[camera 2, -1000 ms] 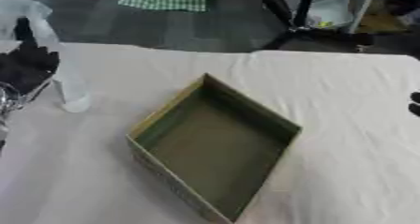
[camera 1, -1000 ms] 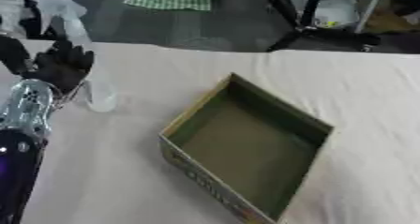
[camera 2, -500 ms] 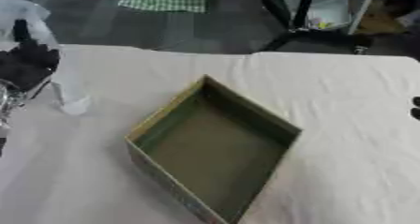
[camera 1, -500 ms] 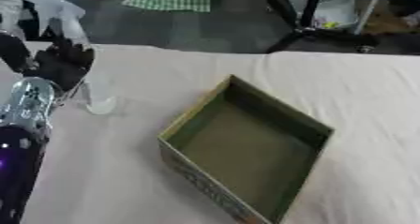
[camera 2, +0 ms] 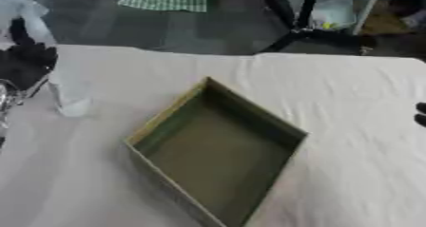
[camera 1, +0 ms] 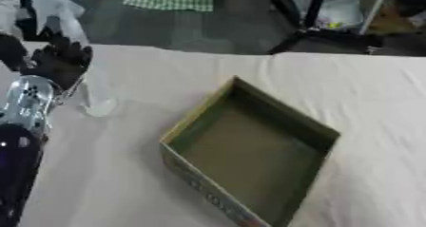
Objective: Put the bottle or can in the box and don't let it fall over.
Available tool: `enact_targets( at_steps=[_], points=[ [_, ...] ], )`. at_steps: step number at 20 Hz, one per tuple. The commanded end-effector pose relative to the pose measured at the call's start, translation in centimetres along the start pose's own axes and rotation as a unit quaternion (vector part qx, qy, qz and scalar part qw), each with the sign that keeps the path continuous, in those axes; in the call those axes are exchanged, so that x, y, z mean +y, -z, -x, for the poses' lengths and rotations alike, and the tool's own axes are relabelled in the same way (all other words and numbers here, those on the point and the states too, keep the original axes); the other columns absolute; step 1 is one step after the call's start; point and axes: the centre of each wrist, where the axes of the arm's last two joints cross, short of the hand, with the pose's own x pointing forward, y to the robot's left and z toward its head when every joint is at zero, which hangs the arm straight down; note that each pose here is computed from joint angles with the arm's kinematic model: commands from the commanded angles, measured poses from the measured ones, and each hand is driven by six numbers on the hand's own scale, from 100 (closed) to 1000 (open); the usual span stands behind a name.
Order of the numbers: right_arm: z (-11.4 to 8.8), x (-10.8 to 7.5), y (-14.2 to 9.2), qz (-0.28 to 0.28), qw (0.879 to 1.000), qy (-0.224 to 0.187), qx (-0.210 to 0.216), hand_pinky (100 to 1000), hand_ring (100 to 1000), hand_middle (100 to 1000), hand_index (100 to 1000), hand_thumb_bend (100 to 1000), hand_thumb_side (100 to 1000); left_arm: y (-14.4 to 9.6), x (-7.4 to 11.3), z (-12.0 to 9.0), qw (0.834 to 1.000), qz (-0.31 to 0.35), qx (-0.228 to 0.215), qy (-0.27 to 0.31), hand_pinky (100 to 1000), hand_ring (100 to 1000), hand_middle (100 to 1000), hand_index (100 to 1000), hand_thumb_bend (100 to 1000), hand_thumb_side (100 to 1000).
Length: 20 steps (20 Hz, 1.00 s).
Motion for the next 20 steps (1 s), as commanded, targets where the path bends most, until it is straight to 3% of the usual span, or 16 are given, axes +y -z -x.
enact_targets(
  at_steps=[1, 20],
  points=[
    [-0.7, 0.0, 0.5, -0.011, 1.000, -0.009, -0.012, 881, 833, 829, 895, 100, 743, -0.1, -1.6, -1.5, 1.000, 0.025, -0.018, 0.000, 100, 100, 100, 995, 581, 1000],
    [-0.7, -0.1, 0.2, -0.007, 1.000, -0.009, -0.006, 883, 834, 829, 895, 100, 745, -1.4, -4.6, -2.3, 0.997, 0.072, -0.031, -0.012, 100, 100, 100, 972, 571, 1000]
  ],
)
